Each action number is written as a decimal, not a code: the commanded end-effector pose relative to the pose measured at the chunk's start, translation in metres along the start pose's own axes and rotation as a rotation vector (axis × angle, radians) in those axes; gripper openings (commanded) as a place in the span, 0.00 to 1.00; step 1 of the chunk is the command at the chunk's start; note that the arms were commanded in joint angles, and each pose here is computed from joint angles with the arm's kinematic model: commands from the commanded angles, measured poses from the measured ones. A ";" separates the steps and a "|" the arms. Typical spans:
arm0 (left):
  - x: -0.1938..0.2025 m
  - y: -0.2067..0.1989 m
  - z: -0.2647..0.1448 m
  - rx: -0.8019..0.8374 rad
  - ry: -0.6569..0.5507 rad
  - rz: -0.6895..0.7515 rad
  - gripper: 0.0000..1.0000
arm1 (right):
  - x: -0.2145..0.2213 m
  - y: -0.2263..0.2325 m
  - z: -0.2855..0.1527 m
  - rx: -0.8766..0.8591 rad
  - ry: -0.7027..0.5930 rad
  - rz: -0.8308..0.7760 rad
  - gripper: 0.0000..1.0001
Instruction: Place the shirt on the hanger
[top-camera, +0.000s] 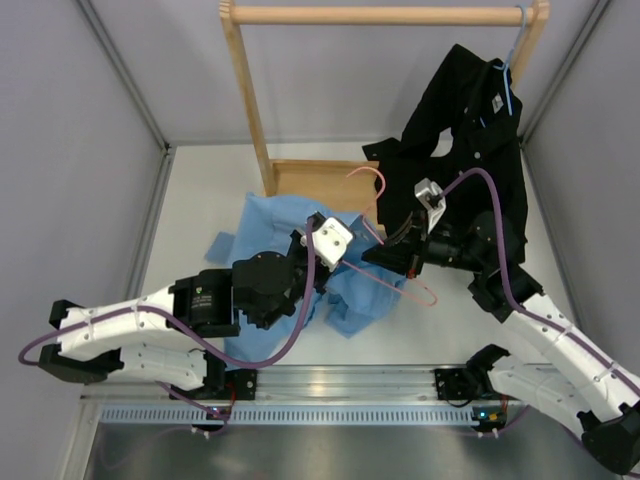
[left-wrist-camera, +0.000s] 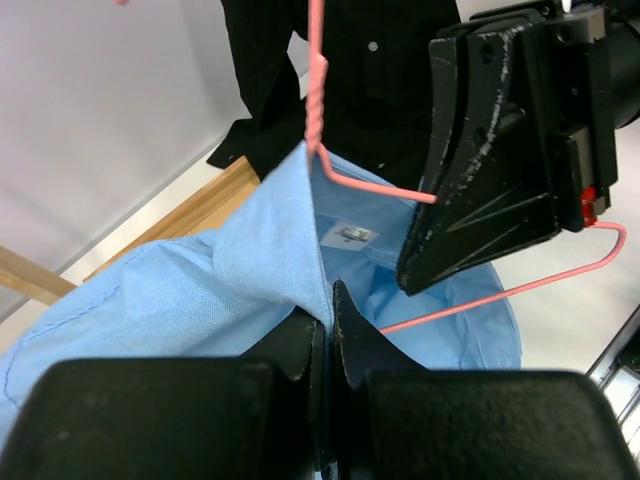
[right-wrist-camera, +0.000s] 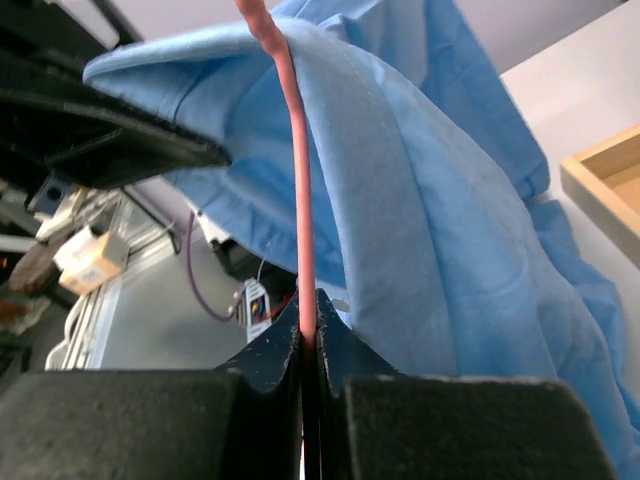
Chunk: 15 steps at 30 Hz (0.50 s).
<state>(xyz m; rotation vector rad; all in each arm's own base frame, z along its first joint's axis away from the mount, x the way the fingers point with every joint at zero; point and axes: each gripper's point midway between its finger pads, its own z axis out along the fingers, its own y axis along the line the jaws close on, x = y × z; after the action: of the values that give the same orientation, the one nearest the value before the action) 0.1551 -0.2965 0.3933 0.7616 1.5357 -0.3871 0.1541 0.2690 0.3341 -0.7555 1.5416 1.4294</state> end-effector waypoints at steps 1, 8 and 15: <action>-0.025 -0.009 0.000 0.049 -0.070 -0.060 0.00 | -0.040 -0.001 0.003 0.062 -0.163 -0.077 0.00; -0.029 -0.020 0.019 -0.008 -0.027 -0.163 0.00 | -0.017 -0.029 -0.003 0.254 -0.037 -0.073 0.00; -0.020 0.007 0.025 -0.221 0.004 -0.155 0.04 | -0.022 -0.008 -0.007 0.163 -0.086 -0.132 0.00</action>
<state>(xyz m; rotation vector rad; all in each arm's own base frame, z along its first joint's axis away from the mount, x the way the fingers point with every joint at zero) 0.1667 -0.3303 0.3844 0.6609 1.6217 -0.3458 0.1742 0.2645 0.3228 -0.6723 1.6254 1.2387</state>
